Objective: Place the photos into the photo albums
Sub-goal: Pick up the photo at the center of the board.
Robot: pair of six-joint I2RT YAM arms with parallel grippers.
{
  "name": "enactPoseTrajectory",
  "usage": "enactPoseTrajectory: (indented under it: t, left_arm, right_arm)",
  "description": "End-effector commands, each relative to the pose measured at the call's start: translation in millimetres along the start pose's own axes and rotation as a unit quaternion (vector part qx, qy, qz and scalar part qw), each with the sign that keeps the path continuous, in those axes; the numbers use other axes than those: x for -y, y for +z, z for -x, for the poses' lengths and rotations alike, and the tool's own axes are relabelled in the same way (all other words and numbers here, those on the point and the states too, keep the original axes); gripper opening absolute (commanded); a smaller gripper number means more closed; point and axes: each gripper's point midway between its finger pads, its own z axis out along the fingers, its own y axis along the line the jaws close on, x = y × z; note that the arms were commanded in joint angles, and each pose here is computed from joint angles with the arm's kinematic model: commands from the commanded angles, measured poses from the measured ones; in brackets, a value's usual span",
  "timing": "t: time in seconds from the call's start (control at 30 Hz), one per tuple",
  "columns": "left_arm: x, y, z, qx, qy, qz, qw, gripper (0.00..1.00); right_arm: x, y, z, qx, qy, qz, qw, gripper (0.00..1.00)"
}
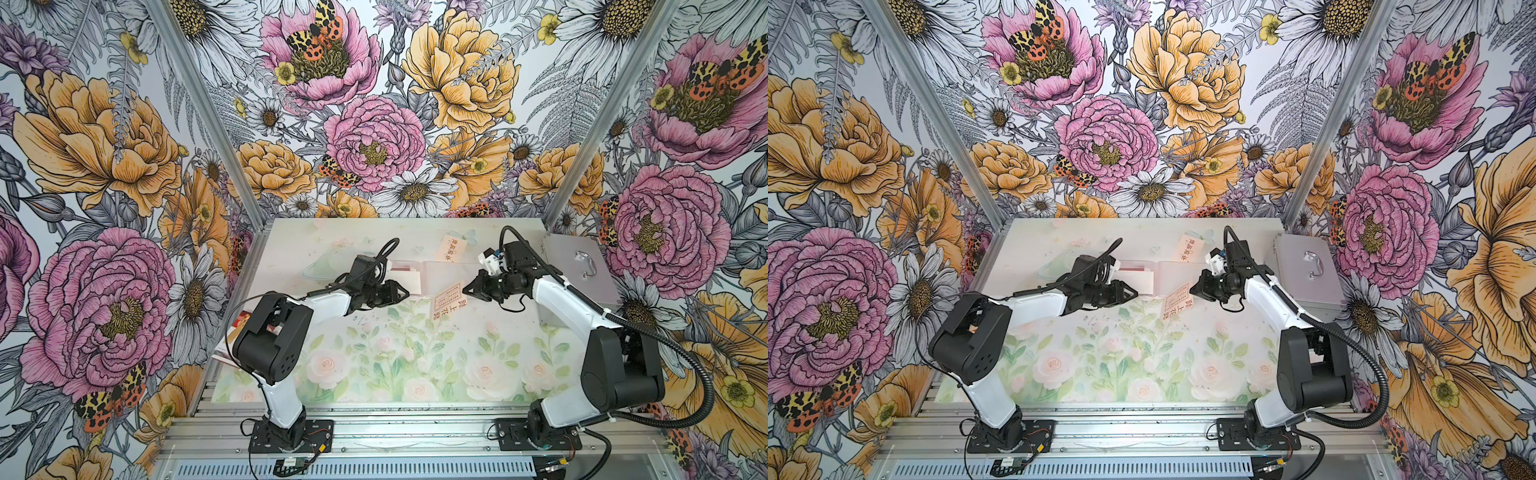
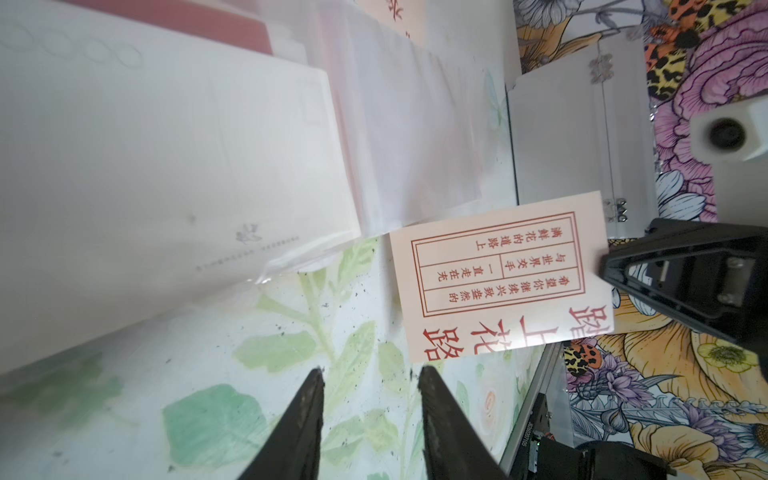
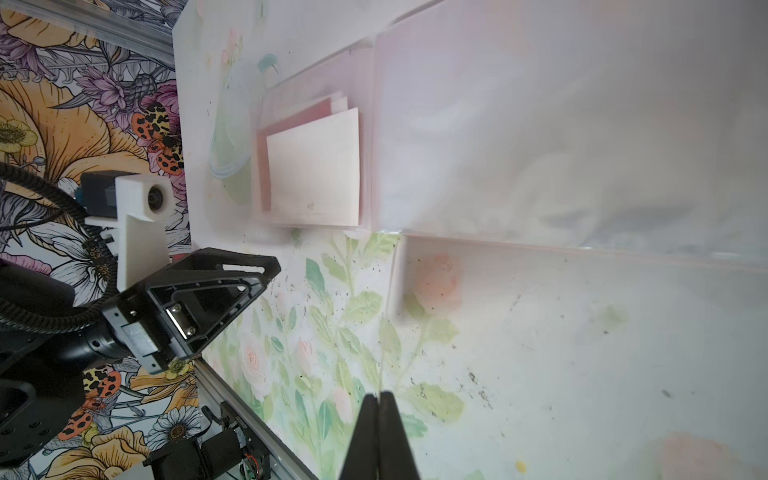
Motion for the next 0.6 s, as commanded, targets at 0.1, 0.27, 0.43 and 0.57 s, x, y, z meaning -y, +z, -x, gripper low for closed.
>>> enactPoseTrajectory:
  t: [0.1,0.27,0.43,0.57]
  left_arm:
    - [-21.5,-30.1,24.1,0.043,-0.003,0.024,0.999,0.40]
    - [-34.9,-45.2,37.5,0.058,-0.012,0.034,0.998,0.41]
    - [-51.5,-54.4,46.9,0.069,-0.028,0.043,0.996,0.41]
    - [-61.3,-63.9,55.0,0.082,-0.035,0.050,0.995,0.41]
  right_arm:
    - [-22.2,-16.5,19.7,0.031,-0.036,0.025,0.999,0.00]
    - [-27.1,-19.5,25.5,0.039,-0.047,0.027,0.998,0.00]
    - [-30.8,-21.5,31.1,0.046,-0.057,0.027,0.997,0.00]
    - [-35.4,-20.8,37.8,0.051,-0.063,0.033,0.996,0.00]
